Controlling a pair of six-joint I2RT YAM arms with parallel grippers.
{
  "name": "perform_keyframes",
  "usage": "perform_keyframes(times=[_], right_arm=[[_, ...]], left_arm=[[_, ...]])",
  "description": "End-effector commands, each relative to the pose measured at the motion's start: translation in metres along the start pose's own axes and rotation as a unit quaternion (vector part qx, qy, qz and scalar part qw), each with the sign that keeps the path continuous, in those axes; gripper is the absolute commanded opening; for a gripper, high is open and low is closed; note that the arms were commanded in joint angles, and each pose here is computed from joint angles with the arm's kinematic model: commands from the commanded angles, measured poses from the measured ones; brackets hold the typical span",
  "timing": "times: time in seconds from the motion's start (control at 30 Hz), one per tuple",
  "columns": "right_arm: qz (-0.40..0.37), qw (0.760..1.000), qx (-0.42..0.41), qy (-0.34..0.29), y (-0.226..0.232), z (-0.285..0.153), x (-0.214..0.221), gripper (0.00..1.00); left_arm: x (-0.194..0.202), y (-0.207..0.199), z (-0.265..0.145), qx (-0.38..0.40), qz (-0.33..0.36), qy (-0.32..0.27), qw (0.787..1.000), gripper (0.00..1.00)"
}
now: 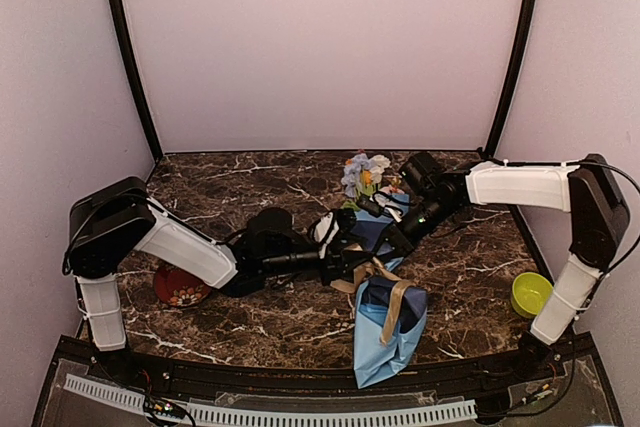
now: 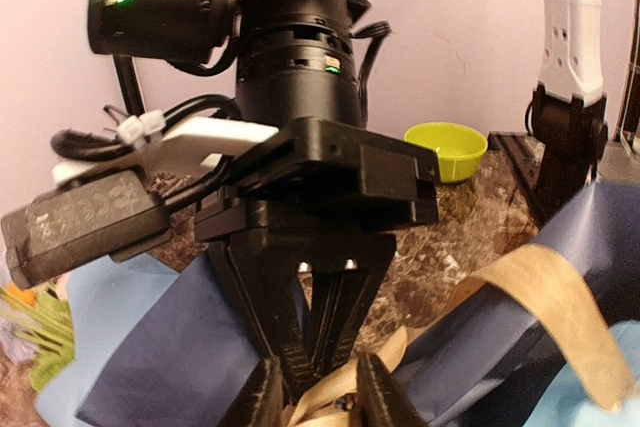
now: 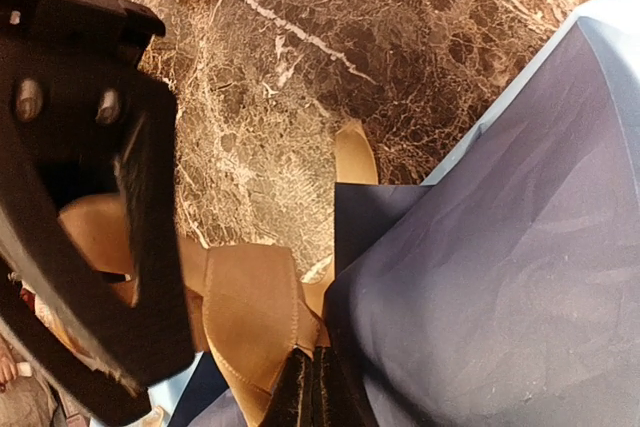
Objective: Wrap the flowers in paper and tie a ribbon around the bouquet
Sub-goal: Tie the half-tied ribbon around the folded bouquet.
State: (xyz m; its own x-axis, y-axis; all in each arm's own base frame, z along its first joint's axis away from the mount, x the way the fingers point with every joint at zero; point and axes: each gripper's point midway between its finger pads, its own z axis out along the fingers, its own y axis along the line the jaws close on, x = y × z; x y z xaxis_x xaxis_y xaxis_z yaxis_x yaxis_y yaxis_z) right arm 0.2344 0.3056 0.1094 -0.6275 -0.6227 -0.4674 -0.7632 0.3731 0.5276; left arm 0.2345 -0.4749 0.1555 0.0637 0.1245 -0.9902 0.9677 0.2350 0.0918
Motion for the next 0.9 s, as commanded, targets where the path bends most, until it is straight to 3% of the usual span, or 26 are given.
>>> perform_keyframes(times=[0.0,0.07,0.1,0.87], right_arm=[[-0.022,0.999,0.010,-0.029,0.008,-0.011,-0.017,0.00],[-0.020,0.999,0.018,-0.031,0.007,-0.012,-0.018,0.00],[-0.017,0.999,0.023,-0.032,0.005,-0.013,-0.018,0.00],[0.062,0.991,0.086,-0.078,-0.015,-0.044,0.000,0.00]], left_arm=[[-0.020,-0.005,-0.005,0.011,0.000,-0.018,1.000,0.15],[-0.018,-0.004,-0.007,0.005,-0.002,-0.015,1.000,0.02],[-0.016,-0.003,-0.008,0.002,-0.005,-0.012,1.000,0.00],[0.012,0.012,-0.022,-0.054,-0.057,0.041,0.996,0.00]])
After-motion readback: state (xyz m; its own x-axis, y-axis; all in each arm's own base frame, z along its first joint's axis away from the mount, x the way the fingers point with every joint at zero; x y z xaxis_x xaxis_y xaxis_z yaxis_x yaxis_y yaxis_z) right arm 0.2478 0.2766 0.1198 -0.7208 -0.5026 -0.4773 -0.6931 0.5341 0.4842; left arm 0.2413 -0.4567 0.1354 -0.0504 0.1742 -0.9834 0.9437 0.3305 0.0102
